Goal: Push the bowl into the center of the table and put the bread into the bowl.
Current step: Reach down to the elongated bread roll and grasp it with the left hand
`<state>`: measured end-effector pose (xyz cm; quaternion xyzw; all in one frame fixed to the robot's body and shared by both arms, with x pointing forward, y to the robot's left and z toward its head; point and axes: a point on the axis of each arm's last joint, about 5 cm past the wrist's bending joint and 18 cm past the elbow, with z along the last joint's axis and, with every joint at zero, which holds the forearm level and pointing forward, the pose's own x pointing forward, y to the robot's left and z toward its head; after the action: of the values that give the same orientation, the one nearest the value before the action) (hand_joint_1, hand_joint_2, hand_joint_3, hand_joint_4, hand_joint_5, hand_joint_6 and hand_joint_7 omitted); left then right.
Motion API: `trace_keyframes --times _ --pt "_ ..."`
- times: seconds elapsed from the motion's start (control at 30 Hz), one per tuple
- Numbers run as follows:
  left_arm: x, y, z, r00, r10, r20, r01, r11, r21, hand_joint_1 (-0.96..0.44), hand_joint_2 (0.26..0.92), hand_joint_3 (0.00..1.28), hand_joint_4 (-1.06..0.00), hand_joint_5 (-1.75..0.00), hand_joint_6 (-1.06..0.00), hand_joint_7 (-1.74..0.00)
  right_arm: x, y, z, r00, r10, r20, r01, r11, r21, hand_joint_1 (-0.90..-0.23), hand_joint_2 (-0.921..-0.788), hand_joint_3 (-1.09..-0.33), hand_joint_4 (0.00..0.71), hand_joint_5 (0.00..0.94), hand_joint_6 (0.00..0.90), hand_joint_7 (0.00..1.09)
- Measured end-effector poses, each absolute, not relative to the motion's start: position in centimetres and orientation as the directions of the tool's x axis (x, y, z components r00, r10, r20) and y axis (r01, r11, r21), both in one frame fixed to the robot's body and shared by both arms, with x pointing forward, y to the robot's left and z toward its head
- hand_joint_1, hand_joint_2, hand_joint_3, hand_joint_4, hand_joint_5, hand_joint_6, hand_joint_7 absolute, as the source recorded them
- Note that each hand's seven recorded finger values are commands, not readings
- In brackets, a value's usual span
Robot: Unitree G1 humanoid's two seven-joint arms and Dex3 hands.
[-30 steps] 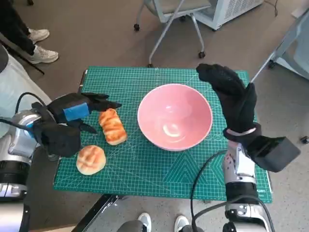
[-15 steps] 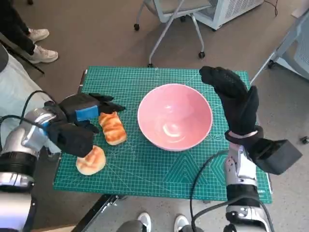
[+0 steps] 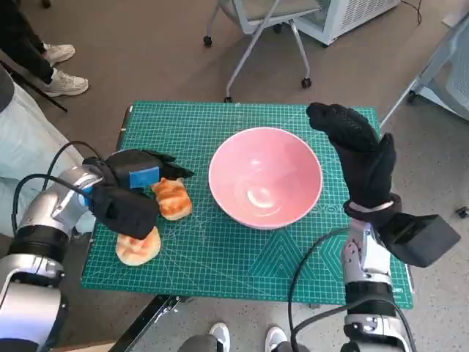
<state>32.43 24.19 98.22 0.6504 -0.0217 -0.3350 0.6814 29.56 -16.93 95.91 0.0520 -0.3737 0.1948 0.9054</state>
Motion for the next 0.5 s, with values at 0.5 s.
trace_keyframes --times 0.5 --pt "32.74 23.61 97.25 0.768 -0.460 -0.446 0.485 -0.038 0.874 0.04 0.881 0.03 -0.47 -0.02 -0.54 -0.03 29.23 -16.97 95.88 0.639 0.308 0.705 -0.385 0.921 -0.053 -0.660 -0.921 -0.795 0.174 0.001 0.084 0.46"
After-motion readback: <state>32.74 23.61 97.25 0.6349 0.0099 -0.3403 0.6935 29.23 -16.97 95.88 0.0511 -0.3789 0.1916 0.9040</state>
